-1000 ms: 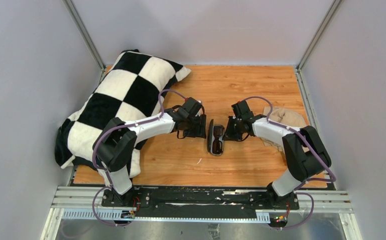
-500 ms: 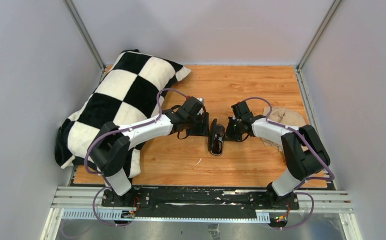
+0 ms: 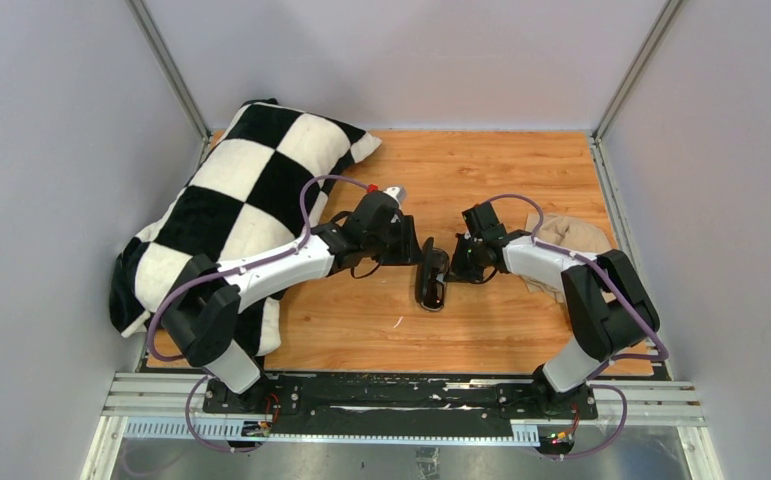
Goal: Organize the sunglasses
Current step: Close the sunglasses case at the center of the board.
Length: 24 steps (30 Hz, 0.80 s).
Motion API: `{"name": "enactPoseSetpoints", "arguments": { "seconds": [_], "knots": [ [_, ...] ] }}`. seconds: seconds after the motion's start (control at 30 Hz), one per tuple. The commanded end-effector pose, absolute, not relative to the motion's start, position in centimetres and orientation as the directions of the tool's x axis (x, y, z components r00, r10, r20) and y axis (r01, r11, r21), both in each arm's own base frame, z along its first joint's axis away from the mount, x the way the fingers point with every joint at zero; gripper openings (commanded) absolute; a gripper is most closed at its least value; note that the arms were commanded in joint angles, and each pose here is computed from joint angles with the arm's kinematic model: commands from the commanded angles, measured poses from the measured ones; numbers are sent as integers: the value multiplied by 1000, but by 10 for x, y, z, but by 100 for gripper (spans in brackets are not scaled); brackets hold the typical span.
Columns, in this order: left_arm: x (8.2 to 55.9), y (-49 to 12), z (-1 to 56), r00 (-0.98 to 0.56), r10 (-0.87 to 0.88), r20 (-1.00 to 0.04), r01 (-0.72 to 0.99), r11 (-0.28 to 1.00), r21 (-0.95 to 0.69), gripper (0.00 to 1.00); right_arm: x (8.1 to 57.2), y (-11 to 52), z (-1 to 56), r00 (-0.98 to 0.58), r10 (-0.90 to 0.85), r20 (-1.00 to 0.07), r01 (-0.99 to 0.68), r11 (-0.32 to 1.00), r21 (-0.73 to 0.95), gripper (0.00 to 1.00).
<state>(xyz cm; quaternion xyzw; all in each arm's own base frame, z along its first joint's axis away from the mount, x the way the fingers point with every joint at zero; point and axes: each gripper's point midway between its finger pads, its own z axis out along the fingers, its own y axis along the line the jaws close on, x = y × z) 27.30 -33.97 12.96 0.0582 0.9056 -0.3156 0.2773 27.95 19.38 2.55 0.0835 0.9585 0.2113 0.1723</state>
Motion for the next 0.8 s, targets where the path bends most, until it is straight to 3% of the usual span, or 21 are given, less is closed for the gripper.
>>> {"name": "enactPoseSetpoints", "arguments": {
  "seconds": [0.0,0.43,0.77],
  "knots": [
    [271,-355,124,-848,-50,-527,308,764,-567,46,273,188,20,-935,227,-272,95,900,425,1],
    [268,-367,103,-875,-13,-484,306,759,-574,29,273,188,21,-935,229,-272,96,899,427,1],
    [261,-385,89,-890,35,-454,321,754,-572,27,273,189,21,-935,228,-271,95,899,428,1]
  ]
}}
